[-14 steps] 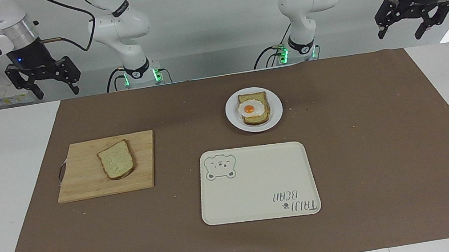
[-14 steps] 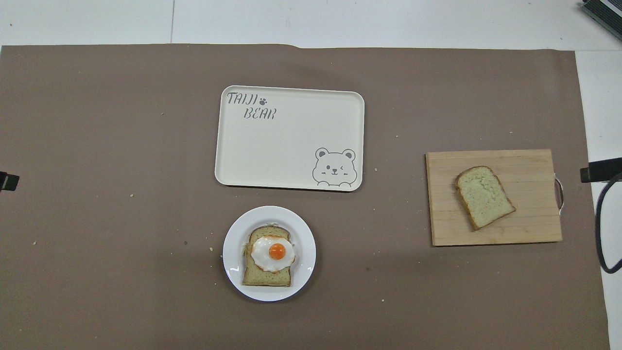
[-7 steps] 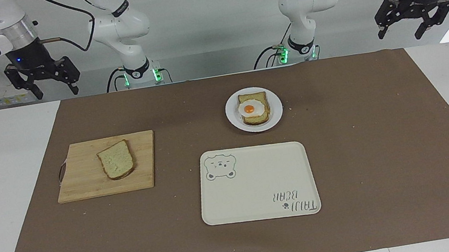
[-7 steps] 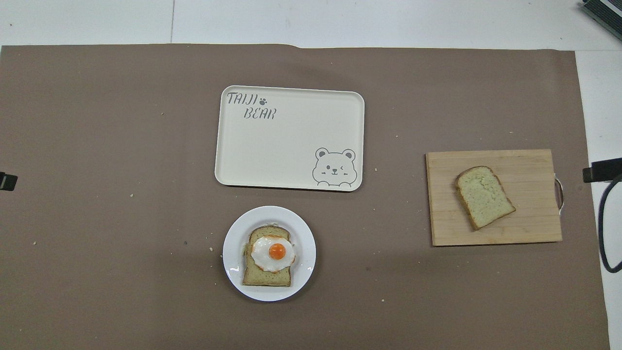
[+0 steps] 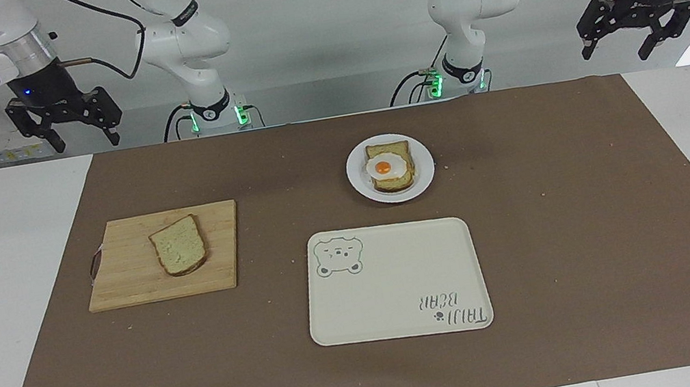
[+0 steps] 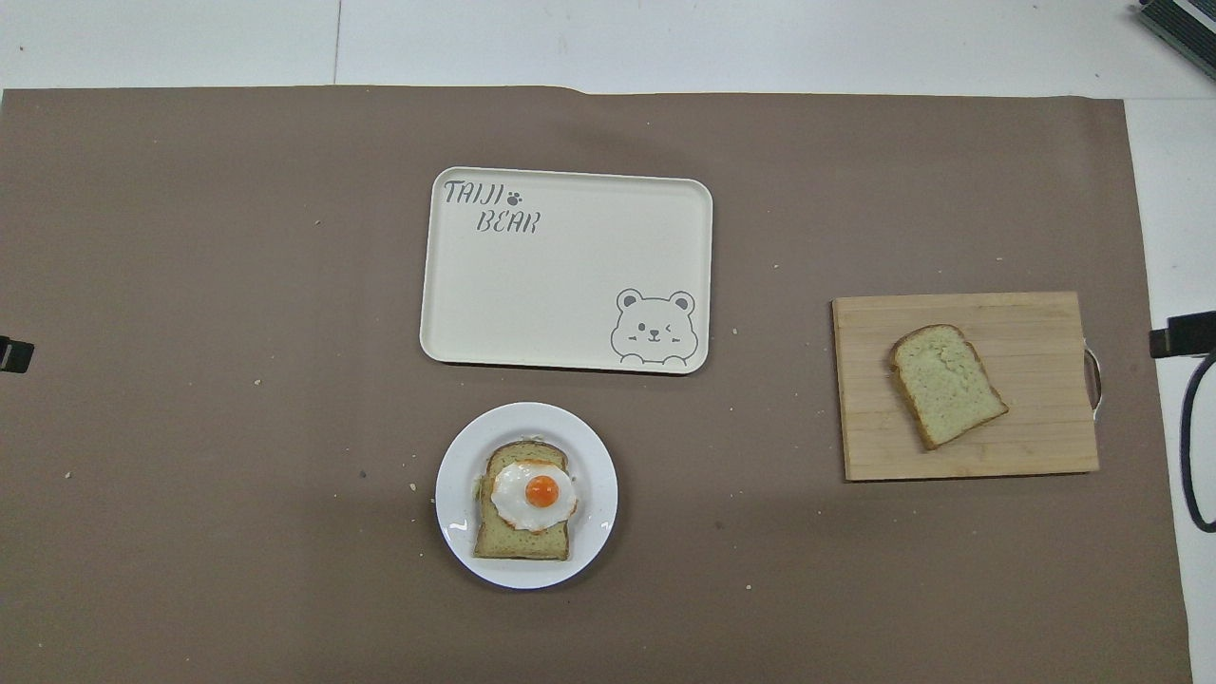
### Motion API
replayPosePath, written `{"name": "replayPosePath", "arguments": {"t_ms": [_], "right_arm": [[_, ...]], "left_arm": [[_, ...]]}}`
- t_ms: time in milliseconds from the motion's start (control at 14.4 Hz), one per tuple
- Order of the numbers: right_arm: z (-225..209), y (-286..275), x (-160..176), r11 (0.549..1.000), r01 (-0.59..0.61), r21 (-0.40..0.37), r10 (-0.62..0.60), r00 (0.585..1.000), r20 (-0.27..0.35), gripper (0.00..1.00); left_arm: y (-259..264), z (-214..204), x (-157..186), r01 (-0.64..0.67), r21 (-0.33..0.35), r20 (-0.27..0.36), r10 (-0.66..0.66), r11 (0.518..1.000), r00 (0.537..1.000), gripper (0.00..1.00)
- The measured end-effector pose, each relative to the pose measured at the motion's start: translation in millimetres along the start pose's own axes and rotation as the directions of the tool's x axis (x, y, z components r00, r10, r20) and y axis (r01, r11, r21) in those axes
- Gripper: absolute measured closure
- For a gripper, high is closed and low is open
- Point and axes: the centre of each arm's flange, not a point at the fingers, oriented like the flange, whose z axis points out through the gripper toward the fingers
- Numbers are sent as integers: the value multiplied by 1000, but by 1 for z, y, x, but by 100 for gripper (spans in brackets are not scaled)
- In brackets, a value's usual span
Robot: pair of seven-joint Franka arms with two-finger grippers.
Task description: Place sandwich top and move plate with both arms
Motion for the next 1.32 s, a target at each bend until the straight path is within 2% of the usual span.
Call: {"name": "replayPosePath", "arguments": {"t_ms": [1043,1321], "right_arm": [[4,-5,0,1000,9,1,-9,1000,10,0],[11,-5,8,1000,10,-3,-10,999,-33,0]], "left_arm": [[-2,0,-1,5,0,0,-5,1000,1000,0],[-2,0,-1,5,0,0,-5,1000,1000,0]]}}
